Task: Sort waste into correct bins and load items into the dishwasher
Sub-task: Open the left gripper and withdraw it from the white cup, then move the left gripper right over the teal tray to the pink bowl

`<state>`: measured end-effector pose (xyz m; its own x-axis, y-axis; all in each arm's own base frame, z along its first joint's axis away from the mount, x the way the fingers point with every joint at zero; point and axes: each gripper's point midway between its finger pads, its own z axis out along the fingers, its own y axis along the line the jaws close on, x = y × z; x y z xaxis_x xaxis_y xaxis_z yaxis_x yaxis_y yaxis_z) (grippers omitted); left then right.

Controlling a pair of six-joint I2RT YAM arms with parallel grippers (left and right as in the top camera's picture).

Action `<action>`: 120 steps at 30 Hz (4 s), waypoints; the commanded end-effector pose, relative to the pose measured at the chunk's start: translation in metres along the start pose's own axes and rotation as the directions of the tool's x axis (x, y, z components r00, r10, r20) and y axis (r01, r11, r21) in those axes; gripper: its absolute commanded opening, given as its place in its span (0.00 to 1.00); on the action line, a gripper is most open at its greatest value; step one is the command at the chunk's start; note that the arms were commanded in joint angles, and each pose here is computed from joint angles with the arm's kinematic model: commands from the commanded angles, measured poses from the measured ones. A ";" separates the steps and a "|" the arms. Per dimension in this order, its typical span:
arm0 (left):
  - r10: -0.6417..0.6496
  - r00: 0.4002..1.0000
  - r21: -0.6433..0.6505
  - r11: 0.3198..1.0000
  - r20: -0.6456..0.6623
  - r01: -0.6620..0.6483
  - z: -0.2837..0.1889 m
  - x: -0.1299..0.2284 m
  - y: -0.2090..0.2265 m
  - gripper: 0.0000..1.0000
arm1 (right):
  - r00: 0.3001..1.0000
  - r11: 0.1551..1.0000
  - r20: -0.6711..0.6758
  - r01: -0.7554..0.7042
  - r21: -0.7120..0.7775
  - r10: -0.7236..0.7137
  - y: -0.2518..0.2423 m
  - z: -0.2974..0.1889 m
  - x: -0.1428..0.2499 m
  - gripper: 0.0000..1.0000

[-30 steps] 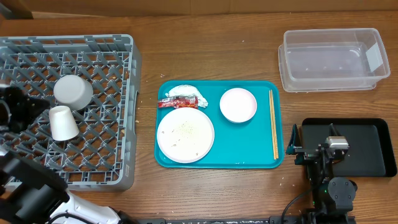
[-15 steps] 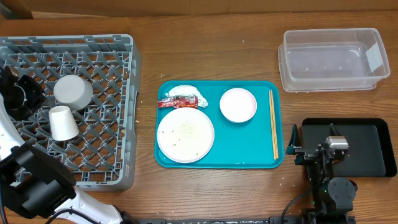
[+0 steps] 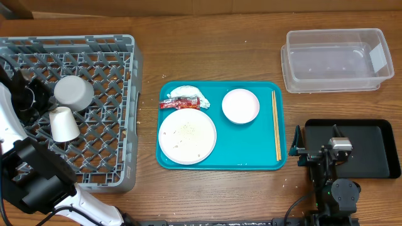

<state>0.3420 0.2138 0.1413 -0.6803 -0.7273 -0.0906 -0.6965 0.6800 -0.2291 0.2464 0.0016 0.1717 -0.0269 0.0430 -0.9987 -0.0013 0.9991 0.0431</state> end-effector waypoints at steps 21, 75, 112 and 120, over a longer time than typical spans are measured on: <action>-0.387 0.922 -0.098 0.917 0.015 0.386 -0.057 0.020 0.055 0.04 | 1.000 1.000 0.005 0.004 0.001 -0.004 0.000 0.000 0.001 1.00; -0.129 0.990 0.084 0.989 0.056 0.124 -0.069 0.030 -0.012 0.04 | 1.000 1.000 0.005 0.004 0.001 -0.004 0.000 0.000 0.001 1.00; 0.869 0.492 0.127 0.495 -0.055 -0.860 -0.107 0.327 -0.259 1.00 | 1.000 1.000 0.005 0.004 0.001 -0.004 0.000 0.000 0.001 1.00; 0.850 0.523 0.051 0.525 -0.059 -0.849 -0.102 0.347 -0.259 1.00 | 1.000 1.000 0.005 0.004 0.001 -0.004 0.000 0.000 0.001 0.99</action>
<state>0.2587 -0.2163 0.2674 -0.9435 0.2863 -0.1671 0.3108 0.9392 -0.1460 0.2464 0.0014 0.1714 -0.0280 0.0434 -0.9987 -0.0005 0.9991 0.0435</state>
